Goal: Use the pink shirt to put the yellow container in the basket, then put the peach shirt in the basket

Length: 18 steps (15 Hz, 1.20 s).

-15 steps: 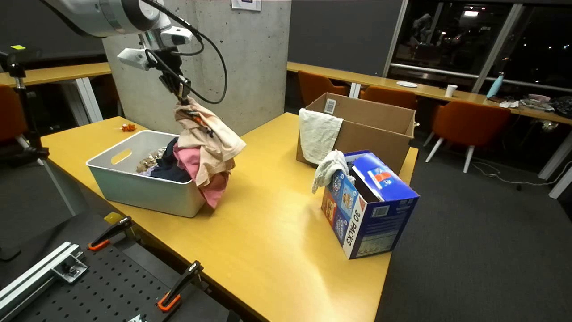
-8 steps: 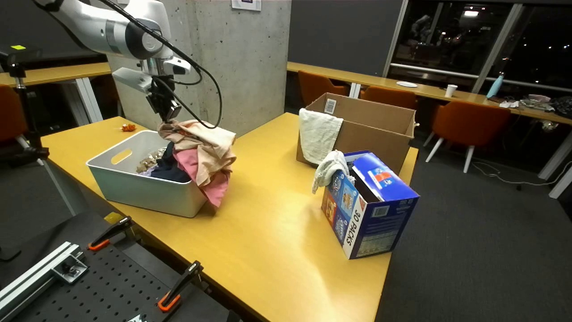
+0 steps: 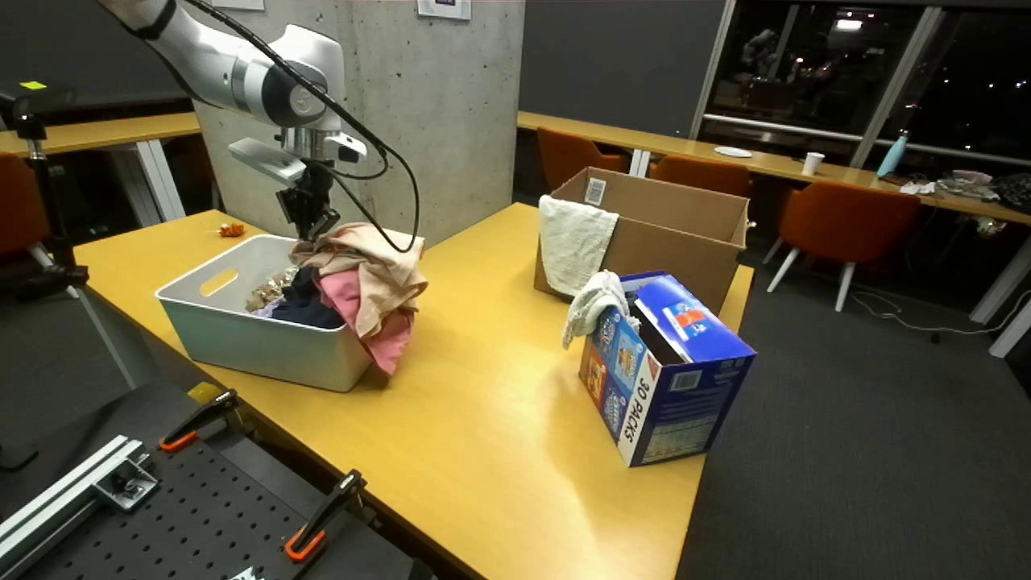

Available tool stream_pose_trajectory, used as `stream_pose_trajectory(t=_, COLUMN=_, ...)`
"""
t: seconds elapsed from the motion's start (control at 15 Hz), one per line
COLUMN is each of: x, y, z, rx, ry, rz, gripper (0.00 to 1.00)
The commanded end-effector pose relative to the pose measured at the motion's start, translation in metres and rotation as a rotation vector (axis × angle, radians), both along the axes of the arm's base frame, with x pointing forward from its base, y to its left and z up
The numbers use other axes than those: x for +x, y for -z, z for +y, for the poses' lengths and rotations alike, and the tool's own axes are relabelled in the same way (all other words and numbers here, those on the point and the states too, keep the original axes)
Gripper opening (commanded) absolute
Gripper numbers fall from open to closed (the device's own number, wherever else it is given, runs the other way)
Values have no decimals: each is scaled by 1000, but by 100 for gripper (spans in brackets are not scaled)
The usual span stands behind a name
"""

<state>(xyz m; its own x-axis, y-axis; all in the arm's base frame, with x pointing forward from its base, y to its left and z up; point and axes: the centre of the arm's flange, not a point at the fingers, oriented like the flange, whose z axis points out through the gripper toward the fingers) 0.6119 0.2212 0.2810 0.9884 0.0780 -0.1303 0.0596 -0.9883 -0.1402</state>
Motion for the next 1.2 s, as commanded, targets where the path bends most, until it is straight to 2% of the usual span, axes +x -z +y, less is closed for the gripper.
stream_pose_trajectory(t=0.0, x=27, y=14, z=-1, rx=17, ry=-14, rz=81, gripper=2)
stream_pose_trajectory(t=0.07, x=27, y=15, z=-2, rx=12, ry=-13, rz=88, gripper=2)
stream_pose_trajectory(t=0.13, x=26, y=15, z=-1, rx=7, ry=-8, rz=88, gripper=32)
stream_pose_trajectory(t=0.27, x=18, y=9, z=6, rx=-4, ry=-12, rz=80, gripper=40)
stream_pose_trajectory(t=0.53, x=-24, y=-20, z=14, rx=-22, ry=18, rz=26, gripper=69)
stream_pose_trajectory(t=0.8, x=-77, y=-58, z=2, rx=-47, ry=130, rz=-37, gripper=98)
stream_pose_trajectory(t=1.13, x=-124, y=-104, z=-60, rx=-46, ry=349, rz=-134, gripper=100)
